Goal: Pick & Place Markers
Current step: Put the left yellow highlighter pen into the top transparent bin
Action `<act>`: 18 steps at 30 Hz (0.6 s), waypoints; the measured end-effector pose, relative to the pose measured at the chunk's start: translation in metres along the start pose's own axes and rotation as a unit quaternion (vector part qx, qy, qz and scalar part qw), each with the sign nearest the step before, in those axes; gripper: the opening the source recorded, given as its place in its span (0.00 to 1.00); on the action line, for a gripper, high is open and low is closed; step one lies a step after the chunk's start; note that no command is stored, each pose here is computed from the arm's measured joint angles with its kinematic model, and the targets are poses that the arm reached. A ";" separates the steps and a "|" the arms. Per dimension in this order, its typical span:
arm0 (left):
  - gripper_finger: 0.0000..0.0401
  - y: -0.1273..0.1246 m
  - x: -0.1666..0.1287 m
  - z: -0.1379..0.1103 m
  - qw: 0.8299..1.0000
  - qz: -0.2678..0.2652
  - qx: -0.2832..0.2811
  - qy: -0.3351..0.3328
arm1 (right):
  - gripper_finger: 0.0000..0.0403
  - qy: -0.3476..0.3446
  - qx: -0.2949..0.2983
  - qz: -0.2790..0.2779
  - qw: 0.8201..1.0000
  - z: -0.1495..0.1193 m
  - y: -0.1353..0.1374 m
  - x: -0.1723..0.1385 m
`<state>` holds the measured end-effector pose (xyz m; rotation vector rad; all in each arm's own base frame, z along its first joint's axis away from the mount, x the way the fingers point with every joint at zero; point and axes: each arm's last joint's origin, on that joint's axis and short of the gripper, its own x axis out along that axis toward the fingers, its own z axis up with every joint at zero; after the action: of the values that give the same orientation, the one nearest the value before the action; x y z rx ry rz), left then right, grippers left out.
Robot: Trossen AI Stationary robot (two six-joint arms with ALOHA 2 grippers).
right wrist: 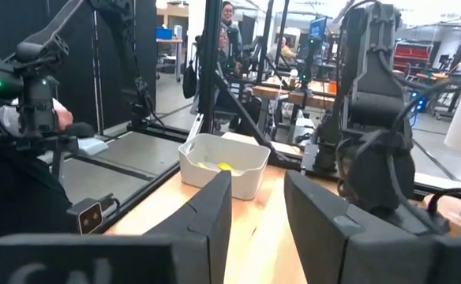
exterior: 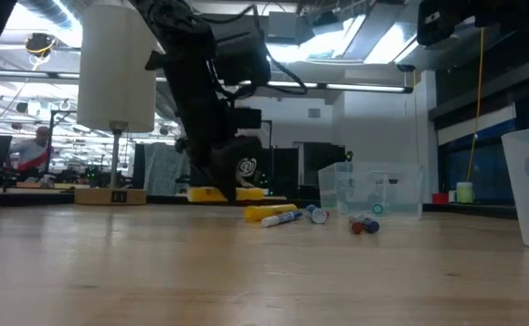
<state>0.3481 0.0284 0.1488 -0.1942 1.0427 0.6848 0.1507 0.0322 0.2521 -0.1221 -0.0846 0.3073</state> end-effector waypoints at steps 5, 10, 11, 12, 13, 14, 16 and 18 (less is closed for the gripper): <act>0.14 -0.002 -0.020 0.003 0.999 0.002 0.001 -0.032 | 0.29 -0.011 0.016 -0.003 1.000 0.000 -0.001 0.006; 0.14 -0.004 -0.050 0.007 0.997 -0.004 0.000 -0.079 | 0.29 -0.016 0.008 -0.044 0.999 -0.002 -0.004 0.013; 0.14 -0.004 -0.056 0.007 0.996 -0.008 0.003 -0.088 | 0.29 -0.018 0.006 -0.055 0.998 -0.002 -0.005 0.015; 0.14 -0.004 -0.062 0.008 0.995 -0.013 0.005 -0.097 | 0.29 -0.018 0.005 -0.064 0.998 -0.002 -0.006 0.016; 0.14 -0.004 -0.069 0.009 0.994 -0.019 0.004 -0.106 | 0.29 -0.017 0.005 -0.071 0.997 -0.003 -0.006 0.017; 0.14 -0.003 -0.075 0.010 0.993 -0.023 0.002 -0.116 | 0.29 -0.019 0.005 -0.075 0.997 -0.003 -0.006 0.019; 0.14 -0.003 -0.087 0.010 0.991 -0.027 0.005 -0.132 | 0.29 -0.026 0.004 -0.083 0.996 -0.004 -0.007 0.021; 0.14 -0.004 -0.099 0.010 0.987 -0.030 0.011 -0.157 | 0.29 -0.030 0.007 -0.084 0.996 -0.005 -0.007 0.025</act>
<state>0.3266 -0.0127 0.2365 -0.0933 0.7403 0.6262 0.1766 0.0321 0.2500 -0.0910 -0.1504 0.1438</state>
